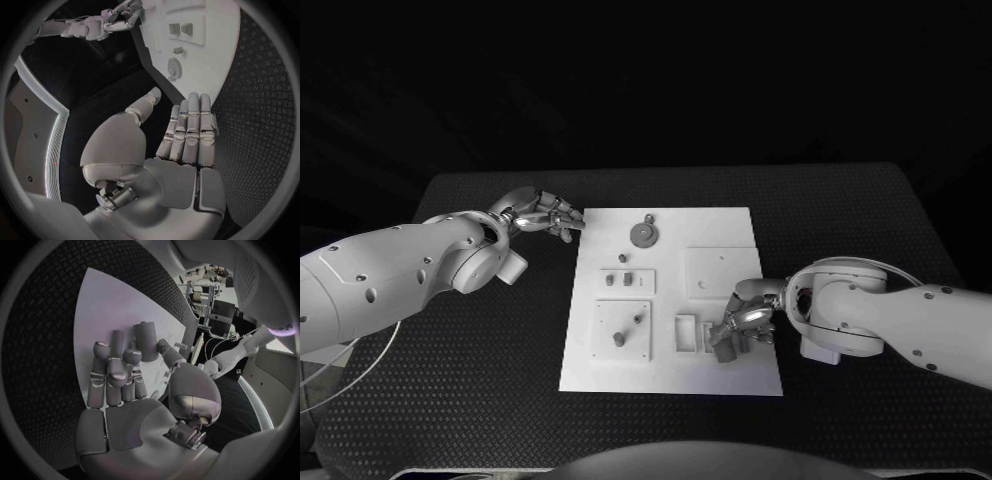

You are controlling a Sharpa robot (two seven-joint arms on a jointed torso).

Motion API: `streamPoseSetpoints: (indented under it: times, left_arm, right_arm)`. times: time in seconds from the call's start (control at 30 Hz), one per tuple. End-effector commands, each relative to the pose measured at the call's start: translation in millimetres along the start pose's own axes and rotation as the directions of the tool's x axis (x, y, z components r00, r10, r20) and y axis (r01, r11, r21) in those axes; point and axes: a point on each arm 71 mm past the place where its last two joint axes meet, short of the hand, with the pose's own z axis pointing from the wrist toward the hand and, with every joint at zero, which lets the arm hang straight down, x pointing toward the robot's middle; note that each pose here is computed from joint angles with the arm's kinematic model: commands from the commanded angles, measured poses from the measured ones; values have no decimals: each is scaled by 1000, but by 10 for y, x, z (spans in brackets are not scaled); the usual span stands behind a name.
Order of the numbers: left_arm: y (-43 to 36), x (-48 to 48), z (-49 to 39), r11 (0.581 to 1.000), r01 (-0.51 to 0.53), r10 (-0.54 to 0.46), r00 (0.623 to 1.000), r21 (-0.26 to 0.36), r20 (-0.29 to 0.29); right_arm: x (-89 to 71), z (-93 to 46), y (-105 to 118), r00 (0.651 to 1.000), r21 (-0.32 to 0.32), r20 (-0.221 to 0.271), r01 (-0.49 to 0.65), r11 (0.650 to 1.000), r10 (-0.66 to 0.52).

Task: Assemble the parts on the task board

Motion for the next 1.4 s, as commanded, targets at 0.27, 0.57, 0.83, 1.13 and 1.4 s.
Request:
streamPoseSetpoints:
  times: [0.27,0.57,0.83,1.13,1.4]
  left_arm:
    - [-11,19,1,1000,6,-6,1000,2,-13]
    - [-7,15,-5,1000,6,-6,1000,0,-14]
    - [-14,29,-1,1000,7,-7,1000,1,-19]
    - [-9,24,-4,1000,7,-7,1000,-2,-20]
    - [-3,15,-10,1000,7,-7,1000,-4,-19]
  right_arm:
    - [-19,1,119,989,-40,-29,-145,989,144]
    - [-48,38,164,982,-43,-23,-186,982,185]
    - [-58,108,223,981,-23,-11,-193,981,193]
    - [-35,184,285,983,-18,-20,-181,983,181]
    - [18,185,276,987,-5,-66,-147,989,146]
